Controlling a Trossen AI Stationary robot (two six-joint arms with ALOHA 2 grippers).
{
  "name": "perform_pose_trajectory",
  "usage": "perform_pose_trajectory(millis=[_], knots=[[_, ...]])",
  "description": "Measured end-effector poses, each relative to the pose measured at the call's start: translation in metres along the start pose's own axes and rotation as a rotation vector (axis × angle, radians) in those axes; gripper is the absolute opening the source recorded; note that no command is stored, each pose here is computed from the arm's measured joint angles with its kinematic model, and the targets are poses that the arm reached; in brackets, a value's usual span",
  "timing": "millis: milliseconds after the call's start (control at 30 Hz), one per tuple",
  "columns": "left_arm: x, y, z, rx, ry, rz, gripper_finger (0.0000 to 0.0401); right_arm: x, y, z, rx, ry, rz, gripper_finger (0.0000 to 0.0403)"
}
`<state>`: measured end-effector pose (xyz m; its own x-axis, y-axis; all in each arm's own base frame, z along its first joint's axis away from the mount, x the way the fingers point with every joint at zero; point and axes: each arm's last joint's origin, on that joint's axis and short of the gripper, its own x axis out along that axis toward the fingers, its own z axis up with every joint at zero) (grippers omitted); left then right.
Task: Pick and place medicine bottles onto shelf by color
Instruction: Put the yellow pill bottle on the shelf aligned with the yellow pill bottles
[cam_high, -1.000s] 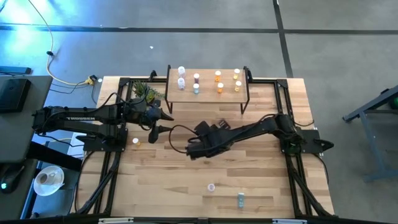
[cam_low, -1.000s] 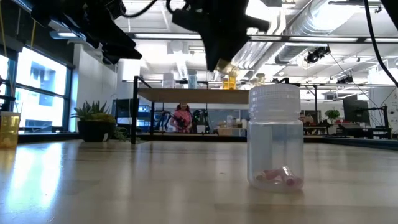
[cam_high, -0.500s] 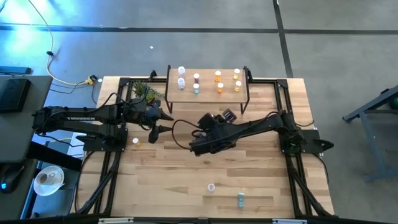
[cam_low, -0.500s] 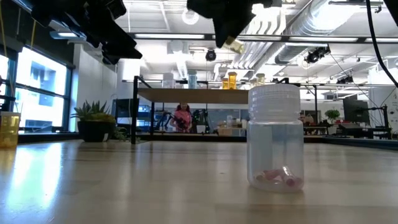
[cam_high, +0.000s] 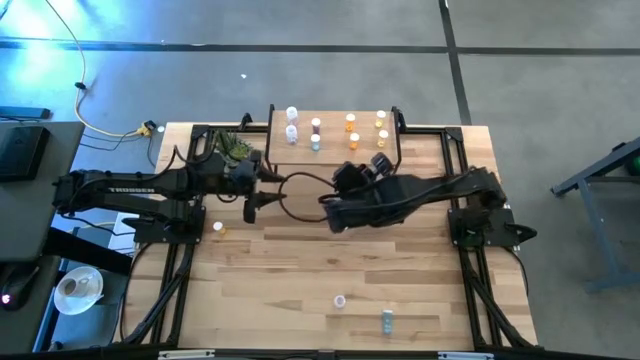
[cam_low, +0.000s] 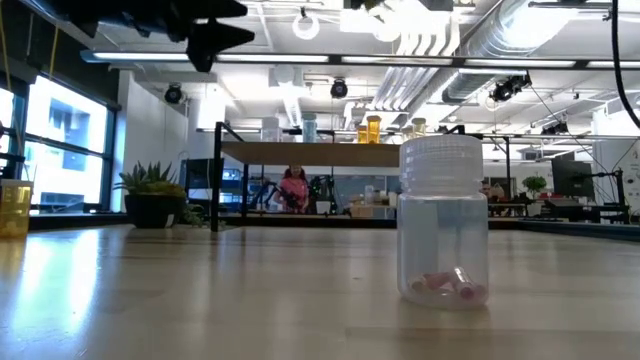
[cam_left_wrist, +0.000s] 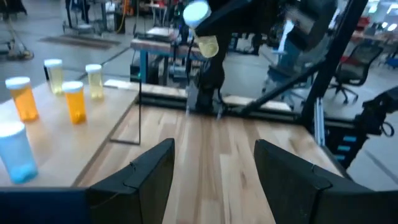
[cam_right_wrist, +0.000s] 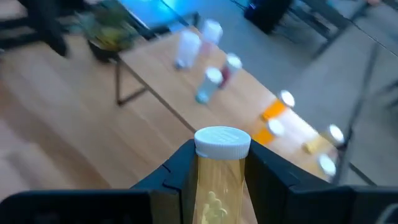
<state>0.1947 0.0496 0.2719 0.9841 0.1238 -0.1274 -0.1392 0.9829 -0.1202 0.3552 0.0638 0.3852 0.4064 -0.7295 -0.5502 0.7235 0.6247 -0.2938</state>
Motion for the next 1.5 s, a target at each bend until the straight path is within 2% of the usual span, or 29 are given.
perform_pose_trajectory(millis=[233,400,533,900,1333,1500], knots=[[0.008,-0.006,0.006,0.017,-0.089,-0.039,0.0211,-0.024,-0.013,0.028,-0.071,-0.118,0.259,0.0103],[0.020,-0.011,0.009,0.043,-0.176,-0.073,0.0211,-0.036,-0.011,0.047,-0.157,-0.249,0.500,0.0103],[0.029,-0.015,0.010,0.055,-0.251,-0.102,0.0211,-0.040,-0.009,0.056,-0.208,-0.336,0.620,0.0103],[0.045,-0.022,0.014,0.073,-0.434,-0.151,0.0211,-0.036,-0.010,0.064,-0.207,-0.379,0.693,0.0103],[0.074,-0.025,0.032,0.084,-0.454,-0.160,0.0211,-0.033,-0.013,0.069,-0.181,-0.402,0.699,0.0103],[0.076,-0.026,0.039,0.132,-0.473,-0.189,0.0211,-0.033,-0.013,0.069,-0.181,-0.400,0.690,0.0103]])
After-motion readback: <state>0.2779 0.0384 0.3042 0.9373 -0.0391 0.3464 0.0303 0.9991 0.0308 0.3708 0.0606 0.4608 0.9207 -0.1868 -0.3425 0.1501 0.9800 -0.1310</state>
